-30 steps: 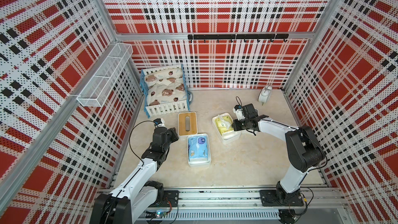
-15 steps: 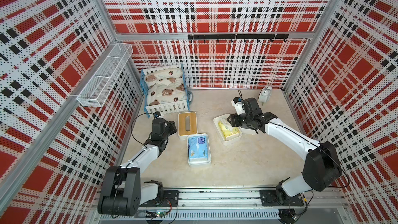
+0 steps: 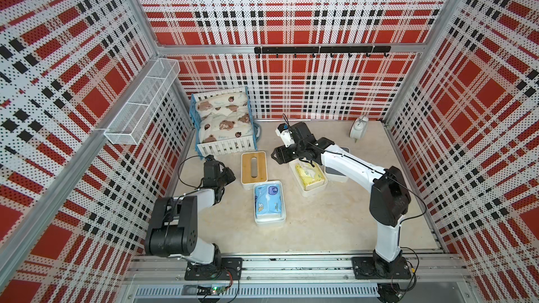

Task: Put the tissue paper into the tissue box
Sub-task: Pick up the box lid from the center of the board.

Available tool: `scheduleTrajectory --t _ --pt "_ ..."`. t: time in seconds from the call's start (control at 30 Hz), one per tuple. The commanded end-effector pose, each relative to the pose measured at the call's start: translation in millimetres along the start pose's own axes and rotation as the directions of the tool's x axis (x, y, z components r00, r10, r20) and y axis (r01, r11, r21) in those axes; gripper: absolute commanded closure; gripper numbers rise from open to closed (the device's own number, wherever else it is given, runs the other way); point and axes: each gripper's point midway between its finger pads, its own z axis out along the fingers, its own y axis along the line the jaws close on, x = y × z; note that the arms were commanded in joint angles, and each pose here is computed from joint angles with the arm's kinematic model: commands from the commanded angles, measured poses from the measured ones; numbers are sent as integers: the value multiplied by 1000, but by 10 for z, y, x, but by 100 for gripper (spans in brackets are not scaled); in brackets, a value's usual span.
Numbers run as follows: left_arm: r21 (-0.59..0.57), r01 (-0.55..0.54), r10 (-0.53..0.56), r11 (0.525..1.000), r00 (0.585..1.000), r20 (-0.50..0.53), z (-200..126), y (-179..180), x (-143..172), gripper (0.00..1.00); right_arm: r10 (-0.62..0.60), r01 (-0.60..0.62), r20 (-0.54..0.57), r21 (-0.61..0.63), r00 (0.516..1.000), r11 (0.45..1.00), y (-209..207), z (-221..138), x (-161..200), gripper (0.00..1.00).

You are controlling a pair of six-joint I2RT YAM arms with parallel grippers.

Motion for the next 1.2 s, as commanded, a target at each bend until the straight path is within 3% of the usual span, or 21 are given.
scheduleTrajectory --t 0.0,0.23,0.5,0.87,1.17 --pt "75 -45 47 996 999 -24 178 -249 -5 77 24 -24 -10 -5 1000 1000 3 116 -56 25" --pt "73 -103 109 992 990 -84 342 -392 95 78 50 -50 -52 -1 997 999 -77 426 68 22" --pt "128 -193 206 973 974 -98 377 -778 181 78 77 -77 -107 4 991 997 -148 733 205 11" --pt "169 -234 254 957 962 -104 369 -1078 263 77 66 -38 -171 160 983 986 -424 854 477 16" --pt "153 -227 243 962 965 -97 323 -1056 257 77 56 -13 -175 239 983 971 -475 707 510 17"
